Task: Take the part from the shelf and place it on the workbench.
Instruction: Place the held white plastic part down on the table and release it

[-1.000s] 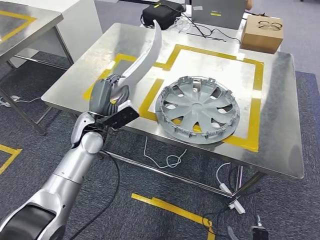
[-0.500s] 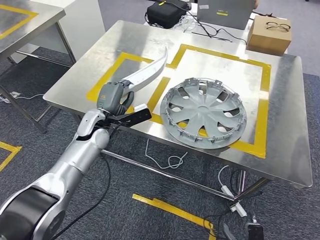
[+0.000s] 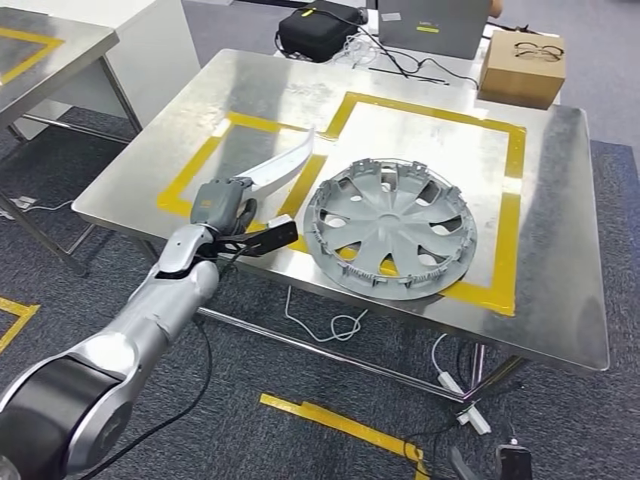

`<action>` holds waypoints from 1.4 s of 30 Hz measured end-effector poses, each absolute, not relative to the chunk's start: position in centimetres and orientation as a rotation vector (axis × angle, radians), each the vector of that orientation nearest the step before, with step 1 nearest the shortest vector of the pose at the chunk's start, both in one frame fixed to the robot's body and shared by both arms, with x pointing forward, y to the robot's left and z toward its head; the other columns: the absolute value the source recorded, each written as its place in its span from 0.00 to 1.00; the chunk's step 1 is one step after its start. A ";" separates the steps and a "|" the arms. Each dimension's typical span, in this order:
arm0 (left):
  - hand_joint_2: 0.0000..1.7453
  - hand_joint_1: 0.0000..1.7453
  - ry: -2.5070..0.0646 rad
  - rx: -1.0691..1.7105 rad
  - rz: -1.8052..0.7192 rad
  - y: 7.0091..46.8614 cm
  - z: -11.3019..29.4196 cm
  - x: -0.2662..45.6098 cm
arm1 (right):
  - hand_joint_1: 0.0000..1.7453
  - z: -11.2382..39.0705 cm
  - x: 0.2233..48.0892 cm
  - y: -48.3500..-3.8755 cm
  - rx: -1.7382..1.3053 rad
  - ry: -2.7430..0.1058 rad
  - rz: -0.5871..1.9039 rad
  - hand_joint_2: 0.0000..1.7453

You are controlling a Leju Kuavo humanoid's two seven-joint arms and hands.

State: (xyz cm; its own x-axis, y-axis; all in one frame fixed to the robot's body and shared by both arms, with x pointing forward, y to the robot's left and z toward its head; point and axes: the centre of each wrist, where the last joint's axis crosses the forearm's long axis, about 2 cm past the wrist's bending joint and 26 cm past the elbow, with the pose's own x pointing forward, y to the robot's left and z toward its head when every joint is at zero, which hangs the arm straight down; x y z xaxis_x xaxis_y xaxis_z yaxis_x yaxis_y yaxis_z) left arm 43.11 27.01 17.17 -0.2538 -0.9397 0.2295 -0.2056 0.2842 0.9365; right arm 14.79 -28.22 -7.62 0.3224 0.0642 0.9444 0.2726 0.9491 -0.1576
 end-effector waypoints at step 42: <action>1.00 1.00 -1.449 1.115 -0.988 30.1 14.7 43.1 | 0.00 -7.9 14.2 -28.5 -0.315 -1.220 -0.124 1.00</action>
